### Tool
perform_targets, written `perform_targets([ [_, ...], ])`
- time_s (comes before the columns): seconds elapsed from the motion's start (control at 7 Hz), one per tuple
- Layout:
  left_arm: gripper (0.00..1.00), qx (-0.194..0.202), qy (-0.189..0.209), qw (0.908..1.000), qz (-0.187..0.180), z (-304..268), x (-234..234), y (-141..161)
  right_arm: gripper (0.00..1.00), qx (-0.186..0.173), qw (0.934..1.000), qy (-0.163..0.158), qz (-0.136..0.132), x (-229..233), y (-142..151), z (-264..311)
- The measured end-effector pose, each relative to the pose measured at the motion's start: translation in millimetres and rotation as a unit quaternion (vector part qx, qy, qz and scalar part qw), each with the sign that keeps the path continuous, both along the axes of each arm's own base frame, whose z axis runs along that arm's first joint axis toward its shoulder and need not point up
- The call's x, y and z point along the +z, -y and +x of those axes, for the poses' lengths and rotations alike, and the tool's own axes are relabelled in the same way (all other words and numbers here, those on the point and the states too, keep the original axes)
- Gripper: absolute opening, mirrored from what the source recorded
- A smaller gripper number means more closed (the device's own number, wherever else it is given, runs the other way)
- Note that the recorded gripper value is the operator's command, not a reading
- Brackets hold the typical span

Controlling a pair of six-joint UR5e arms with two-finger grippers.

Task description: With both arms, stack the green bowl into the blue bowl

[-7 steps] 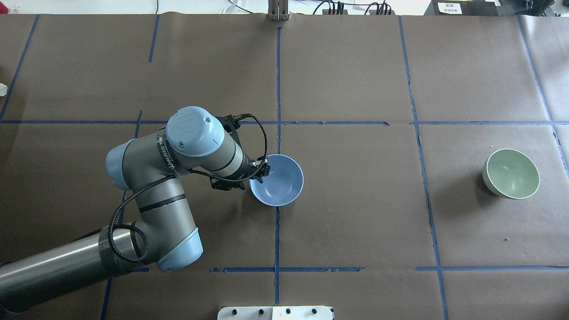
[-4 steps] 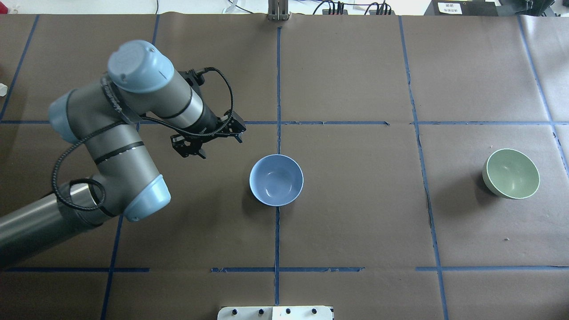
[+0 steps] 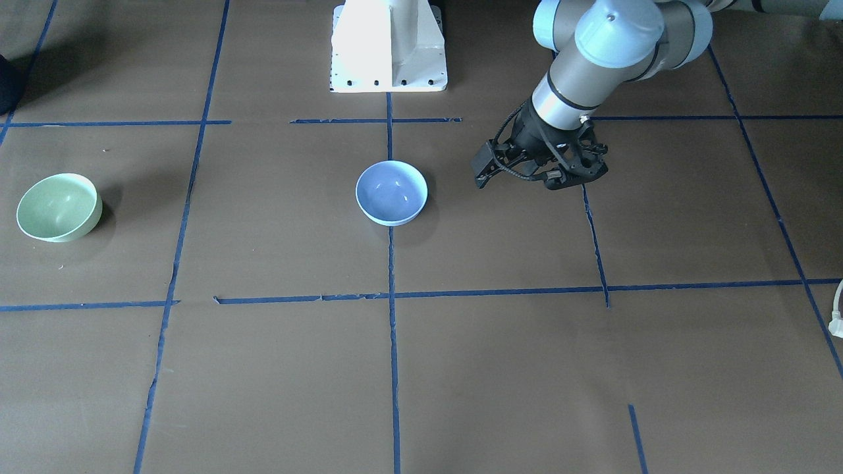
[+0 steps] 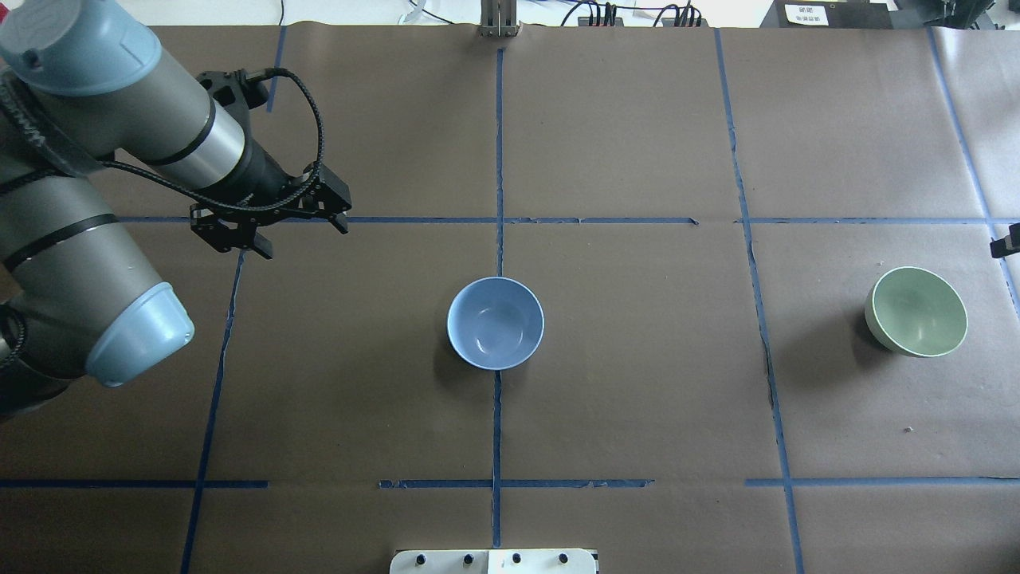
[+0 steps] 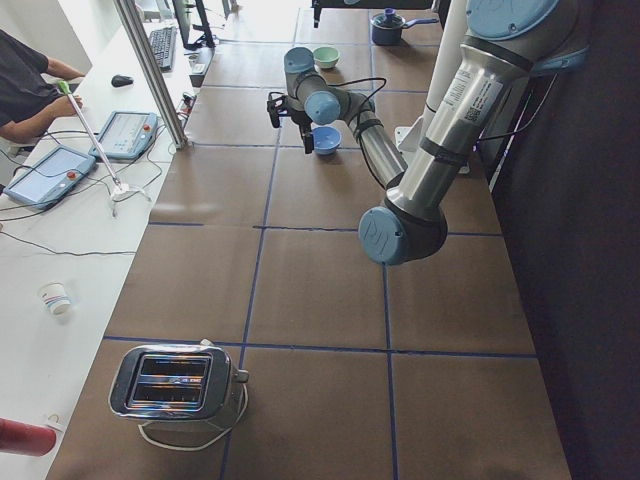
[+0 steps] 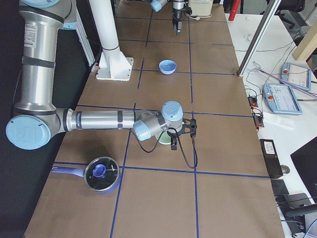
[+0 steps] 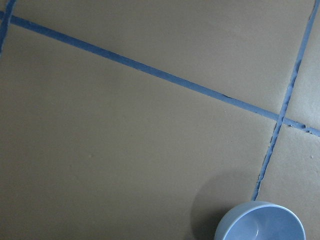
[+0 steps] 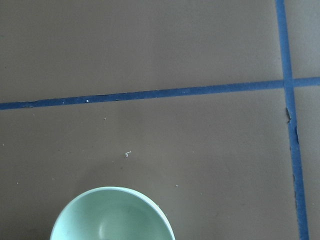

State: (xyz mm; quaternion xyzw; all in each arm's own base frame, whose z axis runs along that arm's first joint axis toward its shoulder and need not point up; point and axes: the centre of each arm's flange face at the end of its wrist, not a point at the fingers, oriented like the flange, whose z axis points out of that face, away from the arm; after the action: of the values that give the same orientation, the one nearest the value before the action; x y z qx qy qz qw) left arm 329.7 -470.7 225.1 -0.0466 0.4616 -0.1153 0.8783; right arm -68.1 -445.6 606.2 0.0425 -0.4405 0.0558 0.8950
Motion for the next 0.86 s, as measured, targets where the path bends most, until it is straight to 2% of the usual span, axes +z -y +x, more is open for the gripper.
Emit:
perform_targets([
  [0.43,1.00,0.013,0.026,0.9992,0.027,-43,33,-5,0.99,0.006,0.9999,0.000,-0.008,31,-21,-53],
  [0.57,1.00,0.014,0.028,0.9991,0.028,-45,37,-5,0.74,0.007,0.9999,-0.002,-0.012,38,-25,-68],
  [0.71,1.00,0.014,0.031,0.9990,0.028,-45,39,-5,0.27,0.007,0.9998,-0.008,-0.018,46,-28,-75],
  [0.86,1.00,0.013,0.032,0.9990,0.028,-47,40,-3,0.00,0.009,0.9996,-0.013,-0.024,55,-29,-77],
])
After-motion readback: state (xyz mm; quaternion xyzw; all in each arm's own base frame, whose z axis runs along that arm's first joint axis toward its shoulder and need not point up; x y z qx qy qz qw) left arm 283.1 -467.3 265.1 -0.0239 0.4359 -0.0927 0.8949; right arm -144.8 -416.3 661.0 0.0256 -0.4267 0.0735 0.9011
